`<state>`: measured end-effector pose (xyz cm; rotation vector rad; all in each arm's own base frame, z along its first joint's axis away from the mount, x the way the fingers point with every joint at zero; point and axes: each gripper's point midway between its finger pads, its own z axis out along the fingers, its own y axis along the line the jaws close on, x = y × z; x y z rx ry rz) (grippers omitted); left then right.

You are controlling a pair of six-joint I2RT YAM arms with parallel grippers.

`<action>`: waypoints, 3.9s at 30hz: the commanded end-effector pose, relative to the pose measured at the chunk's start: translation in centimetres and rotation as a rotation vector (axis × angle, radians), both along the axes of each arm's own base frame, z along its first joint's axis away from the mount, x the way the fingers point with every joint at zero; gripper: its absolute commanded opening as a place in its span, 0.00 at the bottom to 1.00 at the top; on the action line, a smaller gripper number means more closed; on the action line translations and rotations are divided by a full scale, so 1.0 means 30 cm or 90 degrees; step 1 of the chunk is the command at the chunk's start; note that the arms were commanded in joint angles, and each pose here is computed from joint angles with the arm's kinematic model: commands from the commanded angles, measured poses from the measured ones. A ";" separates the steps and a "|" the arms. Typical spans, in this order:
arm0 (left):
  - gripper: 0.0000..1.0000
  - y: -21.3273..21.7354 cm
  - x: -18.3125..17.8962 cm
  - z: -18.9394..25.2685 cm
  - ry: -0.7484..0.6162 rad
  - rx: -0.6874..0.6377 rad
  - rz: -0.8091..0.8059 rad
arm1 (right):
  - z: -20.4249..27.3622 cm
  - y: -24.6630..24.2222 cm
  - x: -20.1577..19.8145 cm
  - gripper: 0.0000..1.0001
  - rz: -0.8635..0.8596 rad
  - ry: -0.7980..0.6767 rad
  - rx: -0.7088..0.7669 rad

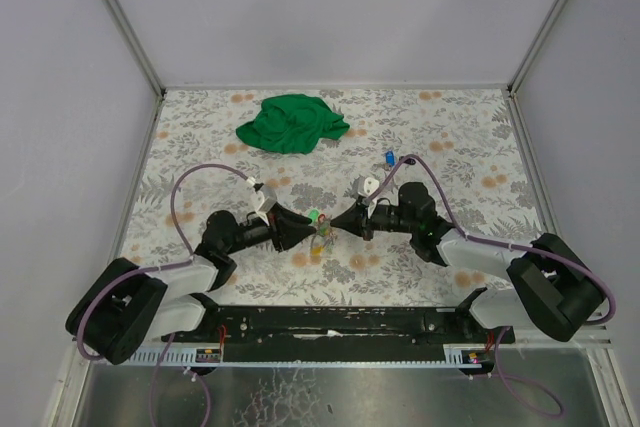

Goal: Put the keys on the keyring

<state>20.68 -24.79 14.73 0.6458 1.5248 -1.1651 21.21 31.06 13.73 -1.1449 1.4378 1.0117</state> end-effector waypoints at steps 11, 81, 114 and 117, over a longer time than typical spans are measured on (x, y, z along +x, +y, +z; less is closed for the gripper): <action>0.35 -0.063 -0.042 0.123 -0.149 -0.014 -0.189 | 0.213 0.037 -0.056 0.02 0.141 -0.092 0.074; 0.00 -0.119 0.024 0.022 -0.101 0.205 -0.139 | 0.086 0.029 0.015 0.31 0.151 -0.099 -0.086; 0.25 -0.105 0.029 -0.004 -0.109 0.178 -0.114 | 0.069 0.064 0.000 0.00 0.176 -0.074 -0.055; 0.28 -0.096 0.040 -0.002 -0.110 0.168 -0.103 | 0.071 0.065 -0.005 0.00 0.177 -0.074 -0.047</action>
